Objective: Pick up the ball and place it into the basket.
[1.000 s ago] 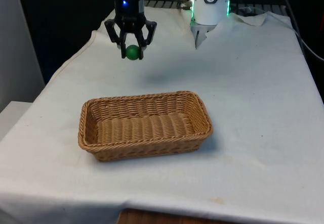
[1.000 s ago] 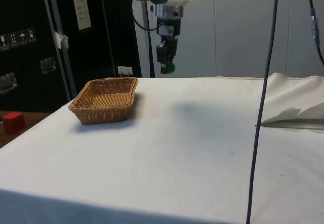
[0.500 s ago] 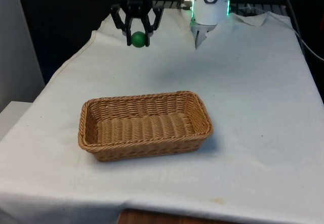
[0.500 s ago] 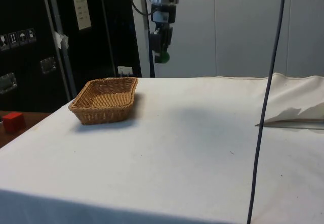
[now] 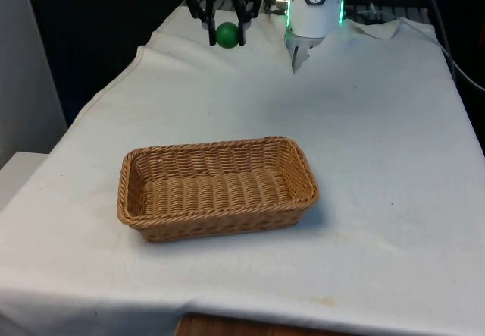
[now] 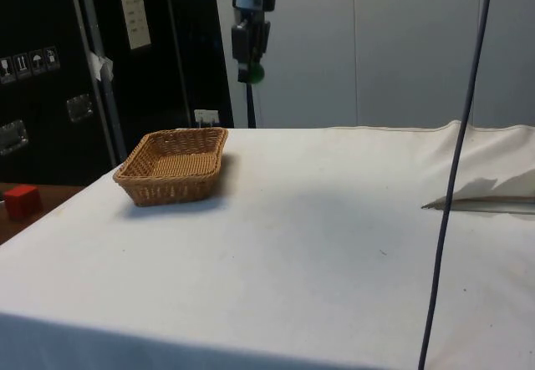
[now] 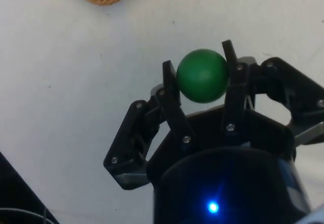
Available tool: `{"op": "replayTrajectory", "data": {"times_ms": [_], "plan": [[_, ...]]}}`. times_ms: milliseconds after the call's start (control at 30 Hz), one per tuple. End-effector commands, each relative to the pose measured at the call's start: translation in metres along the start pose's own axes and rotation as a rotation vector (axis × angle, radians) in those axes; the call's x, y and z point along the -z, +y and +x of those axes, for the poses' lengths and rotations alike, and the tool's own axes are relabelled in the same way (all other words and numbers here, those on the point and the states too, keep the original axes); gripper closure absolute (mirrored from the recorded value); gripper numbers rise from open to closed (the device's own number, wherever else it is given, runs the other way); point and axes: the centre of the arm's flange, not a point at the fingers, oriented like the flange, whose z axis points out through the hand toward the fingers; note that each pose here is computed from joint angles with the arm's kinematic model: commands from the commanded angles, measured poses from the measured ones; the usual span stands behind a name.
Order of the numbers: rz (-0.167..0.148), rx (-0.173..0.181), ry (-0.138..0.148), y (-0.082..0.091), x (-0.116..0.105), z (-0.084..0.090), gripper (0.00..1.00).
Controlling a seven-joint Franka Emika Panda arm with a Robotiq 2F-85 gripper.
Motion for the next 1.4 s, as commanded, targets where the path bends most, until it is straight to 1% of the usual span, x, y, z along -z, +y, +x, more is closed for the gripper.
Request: {"op": "replayTrajectory", "data": {"times_ms": [0, 200, 233, 267, 367, 467, 500, 533, 600, 700, 733, 767, 833, 867, 1000, 1033, 1067, 1100, 1300, 1333, 1367], "plan": [[-0.004, 0.002, -0.007, -0.006, 0.004, 0.005, 1.0], [0.005, 0.014, 0.001, -0.024, 0.013, 0.019, 1.0], [0.011, 0.015, 0.009, -0.021, 0.014, 0.017, 1.0], [0.005, 0.015, 0.002, -0.026, 0.013, 0.021, 1.0], [0.006, 0.019, 0.004, -0.035, 0.012, 0.026, 1.0], [0.002, 0.022, 0.007, -0.047, 0.01, 0.036, 1.0], [0.001, 0.025, 0.013, -0.044, 0.011, 0.034, 1.0], [0.0, 0.023, 0.009, -0.049, 0.01, 0.039, 1.0], [-0.005, 0.025, 0.011, -0.057, 0.007, 0.046, 1.0], [-0.012, 0.027, 0.012, -0.064, 0.004, 0.054, 1.0], [-0.018, 0.03, 0.016, -0.062, 0.005, 0.052, 1.0], [-0.013, 0.029, 0.012, -0.068, 0.002, 0.056, 1.0], [-0.018, 0.029, 0.013, -0.072, 0.0, 0.061, 1.0], [-0.021, 0.031, 0.013, -0.078, -0.004, 0.066, 1.0], [-0.029, 0.033, 0.014, -0.087, -0.011, 0.076, 1.0], [-0.035, 0.036, 0.017, -0.084, -0.009, 0.073, 1.0], [-0.031, 0.034, 0.014, -0.091, -0.015, 0.081, 1.0], [-0.033, 0.035, 0.013, -0.093, -0.018, 0.083, 1.0], [-0.04, 0.036, 0.012, -0.102, -0.035, 0.097, 1.0], [-0.048, 0.036, 0.014, -0.099, -0.032, 0.095, 1.0], [-0.04, 0.035, 0.01, -0.102, -0.04, 0.099, 1.0]]}}
